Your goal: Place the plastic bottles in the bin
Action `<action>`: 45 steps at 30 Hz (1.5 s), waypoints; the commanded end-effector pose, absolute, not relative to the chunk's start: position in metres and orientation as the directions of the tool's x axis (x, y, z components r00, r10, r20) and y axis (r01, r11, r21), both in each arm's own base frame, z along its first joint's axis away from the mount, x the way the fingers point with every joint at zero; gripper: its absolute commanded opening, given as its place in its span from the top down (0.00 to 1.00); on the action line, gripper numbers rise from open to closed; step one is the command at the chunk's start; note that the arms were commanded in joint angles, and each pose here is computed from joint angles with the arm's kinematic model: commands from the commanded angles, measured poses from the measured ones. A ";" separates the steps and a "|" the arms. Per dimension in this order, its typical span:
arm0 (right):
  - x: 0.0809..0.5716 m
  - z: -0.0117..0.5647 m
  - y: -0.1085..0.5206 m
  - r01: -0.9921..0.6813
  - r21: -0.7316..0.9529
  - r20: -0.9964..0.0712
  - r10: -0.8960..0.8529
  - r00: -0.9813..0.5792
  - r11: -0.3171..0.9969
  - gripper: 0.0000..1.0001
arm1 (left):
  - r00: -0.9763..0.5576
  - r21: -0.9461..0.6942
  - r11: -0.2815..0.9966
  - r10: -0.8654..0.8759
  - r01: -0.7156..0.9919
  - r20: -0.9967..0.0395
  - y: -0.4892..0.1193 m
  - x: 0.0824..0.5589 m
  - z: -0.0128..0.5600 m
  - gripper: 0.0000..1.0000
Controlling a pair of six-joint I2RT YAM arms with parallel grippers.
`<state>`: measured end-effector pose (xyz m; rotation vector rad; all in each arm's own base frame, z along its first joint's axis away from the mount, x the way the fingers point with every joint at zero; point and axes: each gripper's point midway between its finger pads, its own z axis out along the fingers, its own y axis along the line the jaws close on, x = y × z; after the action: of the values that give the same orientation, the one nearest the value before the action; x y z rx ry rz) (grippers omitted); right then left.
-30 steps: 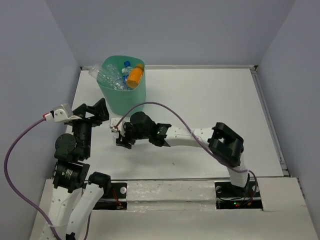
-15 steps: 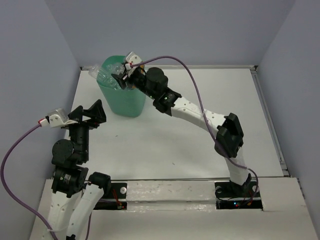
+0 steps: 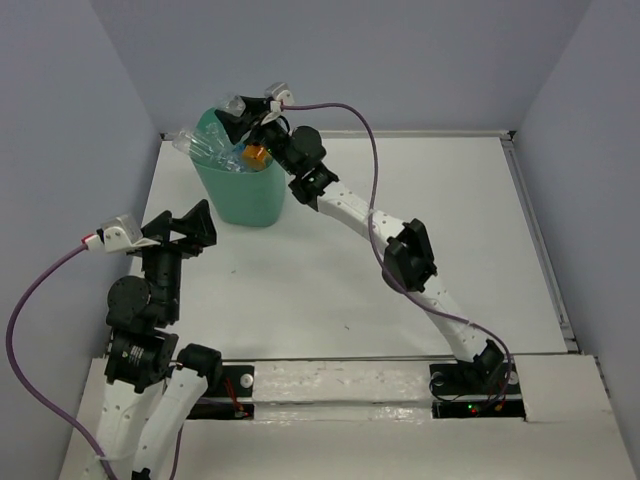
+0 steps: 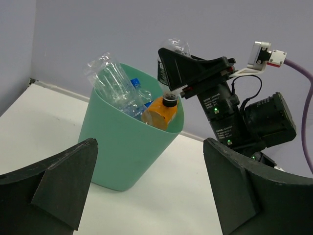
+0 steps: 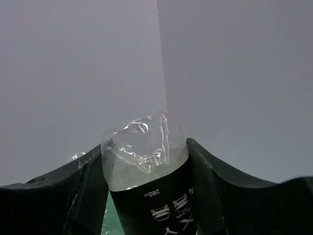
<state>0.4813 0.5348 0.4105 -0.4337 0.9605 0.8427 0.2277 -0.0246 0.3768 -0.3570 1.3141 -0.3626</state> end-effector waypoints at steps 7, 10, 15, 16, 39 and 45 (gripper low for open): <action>0.449 0.442 0.539 -0.877 0.059 -0.750 0.601 0.277 0.477 0.64 | 0.234 -0.458 0.883 -0.468 0.098 -0.852 -0.031 0.230 0.386 0.01; 0.450 0.449 0.537 -0.882 0.098 -0.716 0.648 0.259 0.461 0.62 | 0.228 -0.457 0.884 -0.467 0.097 -0.854 -0.032 0.232 0.384 0.01; 0.471 0.404 0.545 -0.859 0.196 -0.732 0.654 0.192 0.472 0.57 | 0.224 -0.456 0.885 -0.465 0.093 -0.857 -0.032 0.234 0.383 0.01; 0.471 0.402 0.545 -0.861 0.205 -0.729 0.660 0.184 0.466 0.54 | 0.223 -0.456 0.885 -0.465 0.094 -0.857 -0.032 0.234 0.383 0.01; 0.421 0.480 0.518 -0.886 0.197 -0.651 0.732 0.201 0.419 0.01 | 0.232 -0.449 0.891 -0.450 0.059 -0.862 -0.025 0.236 0.381 0.01; 0.379 0.514 0.490 -0.921 0.172 -0.640 0.750 0.164 0.349 0.00 | 0.231 -0.440 0.897 -0.435 0.032 -0.870 -0.021 0.239 0.378 0.01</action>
<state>0.4424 0.5350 0.4095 -0.2973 0.9762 1.1210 0.2348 -0.0251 0.3714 -0.3585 1.3380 -0.3549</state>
